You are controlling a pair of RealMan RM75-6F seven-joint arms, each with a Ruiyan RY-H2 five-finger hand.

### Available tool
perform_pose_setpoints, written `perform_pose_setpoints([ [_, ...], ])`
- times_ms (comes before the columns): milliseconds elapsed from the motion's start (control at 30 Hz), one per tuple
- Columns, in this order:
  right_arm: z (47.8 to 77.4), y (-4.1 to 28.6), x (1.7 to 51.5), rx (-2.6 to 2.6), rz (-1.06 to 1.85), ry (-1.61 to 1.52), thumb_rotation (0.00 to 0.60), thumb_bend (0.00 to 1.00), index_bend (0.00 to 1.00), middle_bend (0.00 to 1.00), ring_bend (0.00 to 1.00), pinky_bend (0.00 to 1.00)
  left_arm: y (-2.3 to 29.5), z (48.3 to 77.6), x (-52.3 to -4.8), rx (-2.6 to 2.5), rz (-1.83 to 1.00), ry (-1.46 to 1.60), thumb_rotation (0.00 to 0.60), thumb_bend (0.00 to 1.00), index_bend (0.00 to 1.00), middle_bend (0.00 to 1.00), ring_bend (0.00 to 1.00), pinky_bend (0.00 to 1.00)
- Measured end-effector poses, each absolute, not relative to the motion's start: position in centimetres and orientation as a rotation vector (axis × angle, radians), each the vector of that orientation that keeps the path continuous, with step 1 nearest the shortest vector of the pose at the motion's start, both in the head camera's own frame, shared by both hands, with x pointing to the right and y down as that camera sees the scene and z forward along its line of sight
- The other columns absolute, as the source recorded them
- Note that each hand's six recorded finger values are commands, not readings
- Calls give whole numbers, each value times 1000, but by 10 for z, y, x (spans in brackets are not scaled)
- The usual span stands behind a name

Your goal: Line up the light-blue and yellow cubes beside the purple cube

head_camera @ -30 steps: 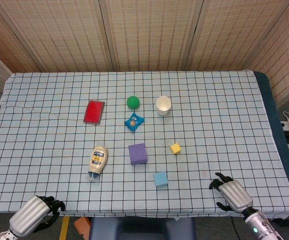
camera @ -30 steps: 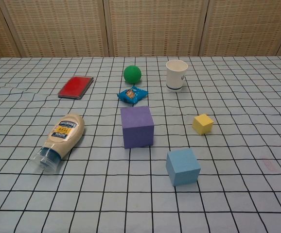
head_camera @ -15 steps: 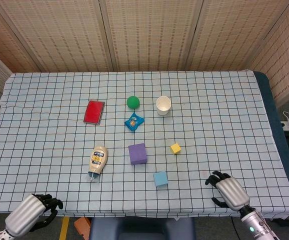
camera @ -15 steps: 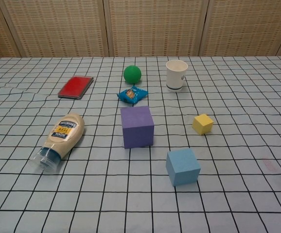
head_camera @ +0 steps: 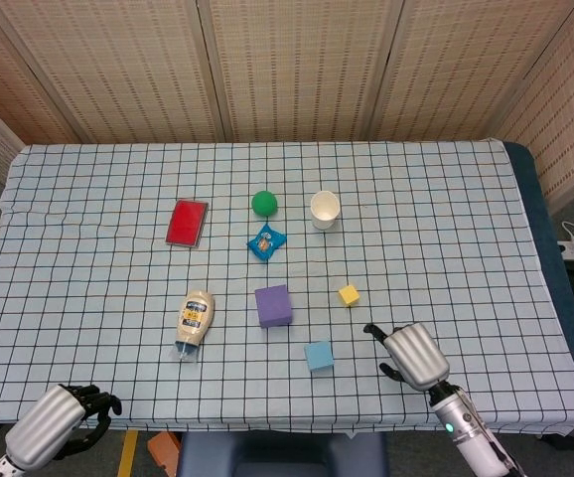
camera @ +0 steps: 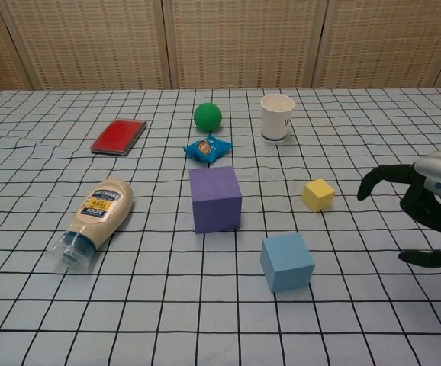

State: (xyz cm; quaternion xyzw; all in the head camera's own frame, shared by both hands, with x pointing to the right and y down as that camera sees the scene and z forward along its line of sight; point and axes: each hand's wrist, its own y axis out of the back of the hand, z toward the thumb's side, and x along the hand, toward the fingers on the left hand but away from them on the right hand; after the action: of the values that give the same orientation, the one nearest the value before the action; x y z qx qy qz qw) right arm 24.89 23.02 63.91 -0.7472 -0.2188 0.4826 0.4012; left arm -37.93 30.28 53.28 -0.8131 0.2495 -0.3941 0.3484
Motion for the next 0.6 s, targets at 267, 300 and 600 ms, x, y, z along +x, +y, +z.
perform_pose_setpoints([
  [267,655,227,216,-2053,1270,-513,600,23,290,892,773,836,302,535,-381,-2119,-1030,651,600,521,491,605,558,777],
  [300,656,227,213,-2065,1275,-510,600,23,294,893,774,838,302,535,-381,-2120,-1031,653,600,521,491,605,558,777],
  [600,670,227,189,-2117,1279,-506,600,22,346,907,791,854,301,534,-381,-2126,-1025,658,600,521,491,606,557,777],
])
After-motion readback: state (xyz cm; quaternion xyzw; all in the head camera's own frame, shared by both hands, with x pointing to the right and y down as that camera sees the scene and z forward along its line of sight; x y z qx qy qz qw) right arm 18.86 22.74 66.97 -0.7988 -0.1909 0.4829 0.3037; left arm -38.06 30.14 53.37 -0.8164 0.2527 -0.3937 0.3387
